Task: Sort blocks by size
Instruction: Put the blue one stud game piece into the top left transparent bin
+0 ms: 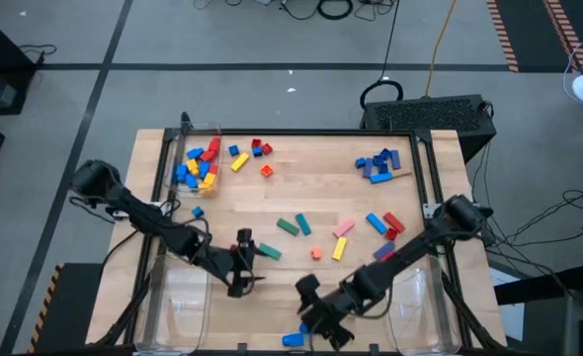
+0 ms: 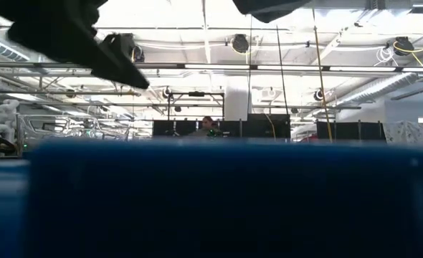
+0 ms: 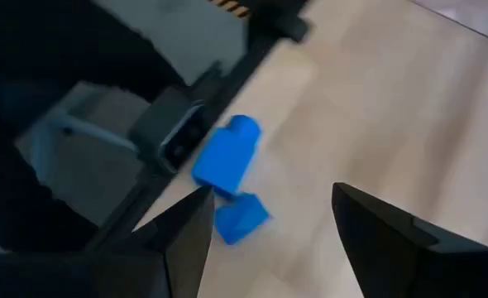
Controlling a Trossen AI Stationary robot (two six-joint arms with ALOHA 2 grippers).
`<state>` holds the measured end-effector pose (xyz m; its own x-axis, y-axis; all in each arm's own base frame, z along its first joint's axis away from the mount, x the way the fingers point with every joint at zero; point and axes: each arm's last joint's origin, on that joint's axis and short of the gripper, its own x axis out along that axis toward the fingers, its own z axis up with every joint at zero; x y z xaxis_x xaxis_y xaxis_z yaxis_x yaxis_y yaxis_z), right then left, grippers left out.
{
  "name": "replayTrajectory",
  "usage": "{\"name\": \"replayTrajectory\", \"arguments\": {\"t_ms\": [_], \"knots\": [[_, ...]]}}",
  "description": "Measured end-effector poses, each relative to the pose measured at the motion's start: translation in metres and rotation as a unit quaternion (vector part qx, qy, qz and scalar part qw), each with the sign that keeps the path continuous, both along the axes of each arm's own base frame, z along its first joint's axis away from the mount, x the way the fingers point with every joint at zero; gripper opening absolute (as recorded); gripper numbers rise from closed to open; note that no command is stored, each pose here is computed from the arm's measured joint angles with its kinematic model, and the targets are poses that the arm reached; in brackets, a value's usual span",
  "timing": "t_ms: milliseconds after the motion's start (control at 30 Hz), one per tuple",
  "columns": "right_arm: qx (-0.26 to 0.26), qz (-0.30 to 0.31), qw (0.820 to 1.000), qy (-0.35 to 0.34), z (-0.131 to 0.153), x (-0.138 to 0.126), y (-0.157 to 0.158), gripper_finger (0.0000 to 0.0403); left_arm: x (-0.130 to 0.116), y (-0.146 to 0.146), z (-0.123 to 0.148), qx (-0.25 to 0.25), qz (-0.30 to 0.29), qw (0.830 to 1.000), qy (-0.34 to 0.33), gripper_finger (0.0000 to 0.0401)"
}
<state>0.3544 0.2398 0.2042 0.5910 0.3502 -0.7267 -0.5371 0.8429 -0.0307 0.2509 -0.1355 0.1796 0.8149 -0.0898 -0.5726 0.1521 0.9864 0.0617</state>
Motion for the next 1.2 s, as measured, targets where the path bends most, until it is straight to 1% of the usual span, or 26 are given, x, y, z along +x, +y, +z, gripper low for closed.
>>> {"name": "replayTrajectory", "arguments": {"t_ms": [67, 100, 267, 333, 500, 700, 933, 1200], "knots": [[-0.011, 0.023, 1.000, -0.008, -0.011, 0.000, 0.009, 0.0233, 0.001, -0.005, -0.008, 0.004, -0.002, 1.000, 0.008, 0.0290], [-0.014, 0.030, 0.999, -0.011, -0.015, 0.000, 0.013, 0.0233, 0.002, -0.007, -0.011, -0.003, 0.002, 1.000, 0.008, 0.0290], [-0.020, 0.041, 0.999, -0.017, -0.035, 0.005, 0.021, 0.0233, 0.006, -0.009, -0.028, -0.033, 0.035, 0.998, 0.034, 0.0290], [-0.019, 0.042, 0.999, -0.020, -0.039, 0.007, 0.022, 0.0233, 0.007, -0.010, -0.032, -0.040, 0.043, 0.997, 0.040, 0.0290], [0.027, 0.068, 0.997, -0.038, -0.046, 0.013, 0.030, 0.0233, 0.007, -0.011, -0.035, -0.047, 0.049, 0.997, 0.044, 0.0290], [0.033, 0.072, 0.996, -0.039, -0.058, 0.016, 0.033, 0.0233, 0.007, -0.011, -0.035, -0.041, 0.058, 0.997, 0.039, 0.0290], [0.016, 0.086, 0.995, -0.049, -0.059, 0.016, 0.035, 0.0227, 0.007, -0.011, -0.035, -0.040, 0.058, 0.997, 0.040, 0.0290], [0.016, 0.082, 0.995, -0.048, -0.051, 0.019, 0.026, 0.0177, 0.007, -0.011, -0.035, -0.040, 0.058, 0.997, 0.040, 0.0290]]}}
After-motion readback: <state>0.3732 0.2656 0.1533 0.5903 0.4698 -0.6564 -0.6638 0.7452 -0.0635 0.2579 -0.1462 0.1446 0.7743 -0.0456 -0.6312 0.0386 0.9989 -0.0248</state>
